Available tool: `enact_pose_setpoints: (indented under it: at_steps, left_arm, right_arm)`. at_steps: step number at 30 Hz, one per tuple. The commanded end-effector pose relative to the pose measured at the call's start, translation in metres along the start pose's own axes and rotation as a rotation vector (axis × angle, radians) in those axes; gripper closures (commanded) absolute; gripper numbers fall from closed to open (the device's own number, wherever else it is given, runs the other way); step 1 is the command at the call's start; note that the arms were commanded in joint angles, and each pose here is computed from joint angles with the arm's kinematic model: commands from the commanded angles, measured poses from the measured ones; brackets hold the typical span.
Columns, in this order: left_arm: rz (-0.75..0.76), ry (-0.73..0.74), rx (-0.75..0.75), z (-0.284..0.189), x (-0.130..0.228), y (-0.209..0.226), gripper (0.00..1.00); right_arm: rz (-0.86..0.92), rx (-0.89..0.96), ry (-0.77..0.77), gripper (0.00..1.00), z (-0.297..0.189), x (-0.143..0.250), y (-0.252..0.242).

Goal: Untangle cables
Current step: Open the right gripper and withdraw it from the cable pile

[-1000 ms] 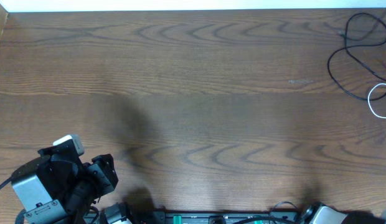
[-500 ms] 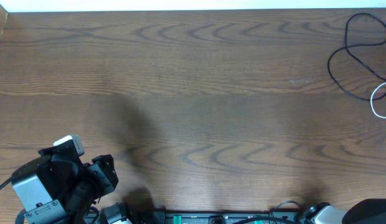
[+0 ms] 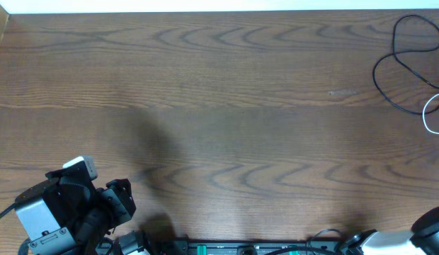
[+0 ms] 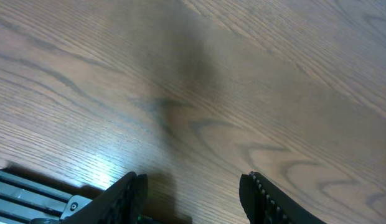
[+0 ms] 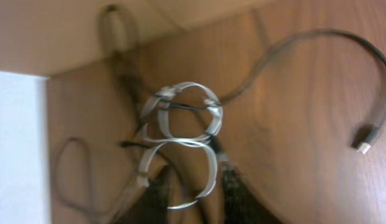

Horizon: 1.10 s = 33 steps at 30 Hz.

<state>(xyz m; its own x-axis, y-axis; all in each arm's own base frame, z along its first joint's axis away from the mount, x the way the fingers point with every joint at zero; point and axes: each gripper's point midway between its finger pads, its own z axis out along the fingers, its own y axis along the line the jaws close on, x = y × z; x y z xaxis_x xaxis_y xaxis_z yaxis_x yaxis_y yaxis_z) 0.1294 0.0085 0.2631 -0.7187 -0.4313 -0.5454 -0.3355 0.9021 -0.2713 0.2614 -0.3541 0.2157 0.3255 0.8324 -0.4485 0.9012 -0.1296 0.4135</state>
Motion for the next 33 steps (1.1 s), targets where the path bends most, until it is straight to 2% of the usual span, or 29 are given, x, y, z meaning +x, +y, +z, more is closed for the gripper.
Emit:
enact_pose_setpoints:
  at_steps: [1,5,6,11,14,17,19,21,24,33]
  left_arm:
    - [0.017,-0.003,-0.004,-0.001,-0.001,0.000,0.47]
    - [0.017,-0.004,-0.004,-0.001,-0.001,0.000,0.47]
    - [0.017,-0.004,-0.004,-0.001,-0.001,0.000,0.47]
    - [0.017,-0.004,-0.004,-0.001,-0.001,0.000,0.47]
    - [0.018,-0.005,-0.004,-0.001,-0.001,0.000,0.47]
    - [0.019,-0.012,-0.003,-0.002,-0.003,0.000,0.47]
    - [0.022,-0.023,-0.001,-0.002,-0.006,-0.001,0.46]
    - [0.024,-0.029,0.000,-0.002,-0.007,-0.001,0.47]
    - [0.024,-0.029,-0.001,-0.002,-0.007,-0.001,0.47]
    - [0.028,-0.031,0.000,-0.002,-0.008,-0.001,0.47]
  right_arm:
    - [0.053,0.121,0.032,0.56,0.031,0.003,-0.030]
    - [0.066,0.151,0.138,0.05,0.055,0.020,-0.042]
    - [0.071,0.154,0.168,0.01,0.061,0.025,-0.044]
    - [0.094,0.091,0.312,0.01,0.072,0.046,-0.038]
    - [0.055,-0.084,0.422,0.01,0.066,0.061,-0.006]
    - [-0.044,-0.383,0.564,0.01,0.044,0.080,0.045]
    - [-0.154,-0.650,0.652,0.01,0.014,0.093,0.083]
    - [-0.287,-0.891,0.710,0.01,-0.019,0.107,0.111]
    - [-0.452,-1.149,0.770,0.01,-0.061,0.131,0.135]
    - [-0.732,-1.397,0.836,0.01,-0.136,0.207,0.162]
